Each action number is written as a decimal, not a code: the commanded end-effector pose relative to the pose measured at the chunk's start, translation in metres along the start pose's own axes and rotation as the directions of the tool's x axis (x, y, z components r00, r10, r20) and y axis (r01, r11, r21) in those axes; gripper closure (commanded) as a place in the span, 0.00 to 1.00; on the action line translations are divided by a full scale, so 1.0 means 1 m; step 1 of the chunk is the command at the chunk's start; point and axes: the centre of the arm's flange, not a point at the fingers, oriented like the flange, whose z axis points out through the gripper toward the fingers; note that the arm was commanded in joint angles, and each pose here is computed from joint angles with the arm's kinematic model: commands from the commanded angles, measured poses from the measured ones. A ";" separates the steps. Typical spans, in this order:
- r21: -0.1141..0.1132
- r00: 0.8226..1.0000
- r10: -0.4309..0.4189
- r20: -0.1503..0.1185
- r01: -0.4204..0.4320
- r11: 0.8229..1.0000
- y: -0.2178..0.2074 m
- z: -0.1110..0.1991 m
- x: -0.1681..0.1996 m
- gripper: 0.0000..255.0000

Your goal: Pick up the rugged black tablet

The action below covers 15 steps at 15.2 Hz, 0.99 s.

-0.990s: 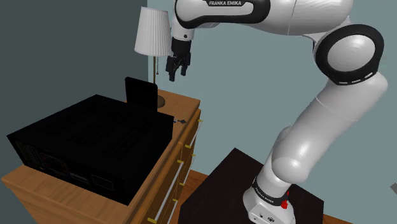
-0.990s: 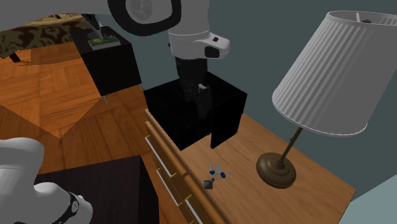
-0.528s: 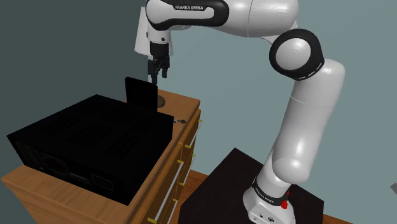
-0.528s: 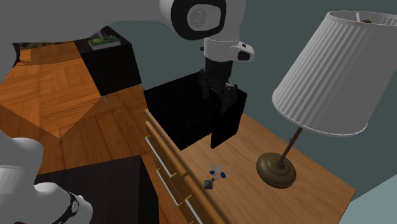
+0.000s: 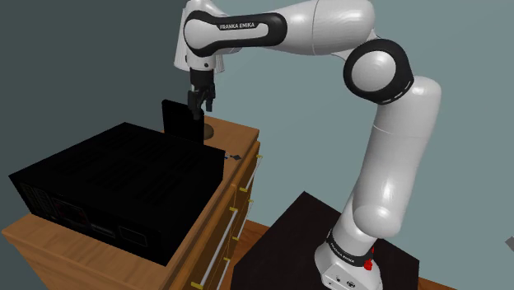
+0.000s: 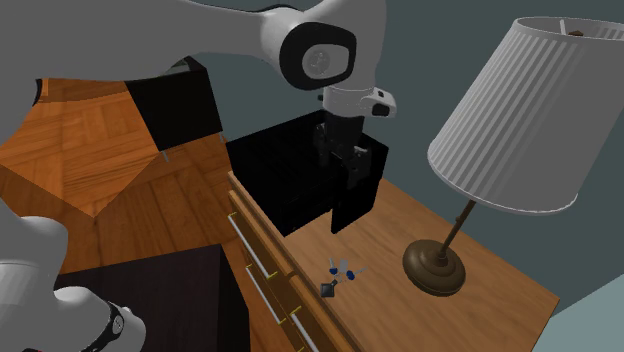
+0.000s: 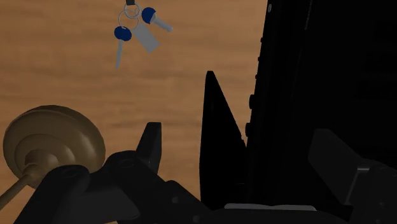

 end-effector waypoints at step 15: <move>0.000 1.000 0.000 0.000 0.000 1.000 0.001 -0.017 -0.002 1.00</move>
